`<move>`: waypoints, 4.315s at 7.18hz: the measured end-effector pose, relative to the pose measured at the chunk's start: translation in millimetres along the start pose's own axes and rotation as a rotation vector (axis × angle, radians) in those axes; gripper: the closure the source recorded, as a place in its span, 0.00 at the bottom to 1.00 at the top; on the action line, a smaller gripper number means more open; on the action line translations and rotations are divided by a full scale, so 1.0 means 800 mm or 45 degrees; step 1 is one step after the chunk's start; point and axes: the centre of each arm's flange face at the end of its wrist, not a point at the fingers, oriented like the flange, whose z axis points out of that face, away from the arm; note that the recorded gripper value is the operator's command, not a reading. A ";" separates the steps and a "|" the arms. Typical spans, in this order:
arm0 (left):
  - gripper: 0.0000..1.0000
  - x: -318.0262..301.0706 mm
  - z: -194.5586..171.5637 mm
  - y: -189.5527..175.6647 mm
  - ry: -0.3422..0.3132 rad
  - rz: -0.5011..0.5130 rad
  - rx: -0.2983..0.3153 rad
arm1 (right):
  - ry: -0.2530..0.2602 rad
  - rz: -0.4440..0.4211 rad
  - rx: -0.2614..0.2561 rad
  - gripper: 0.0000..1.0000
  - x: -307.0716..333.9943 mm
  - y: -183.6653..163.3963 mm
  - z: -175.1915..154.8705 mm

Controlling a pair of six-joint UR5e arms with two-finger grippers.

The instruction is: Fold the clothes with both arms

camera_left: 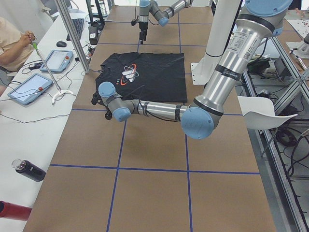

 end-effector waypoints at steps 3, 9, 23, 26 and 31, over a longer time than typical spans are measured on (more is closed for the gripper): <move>0.22 0.031 0.038 -0.029 -0.028 0.030 0.008 | 0.042 -0.009 -0.024 0.00 0.063 0.014 0.000; 0.39 0.011 0.085 -0.039 -0.034 0.024 0.080 | 0.024 0.051 0.052 0.00 0.073 0.035 -0.035; 1.00 0.038 0.108 -0.056 -0.018 -0.047 0.118 | -0.003 -0.022 -0.014 0.00 0.072 0.038 -0.043; 1.00 0.123 0.059 -0.069 0.132 -0.173 0.142 | -0.029 0.003 -0.038 0.00 0.078 0.026 -0.059; 1.00 0.309 0.095 -0.065 0.192 -0.470 0.130 | -0.034 0.003 -0.040 0.00 0.077 0.025 -0.061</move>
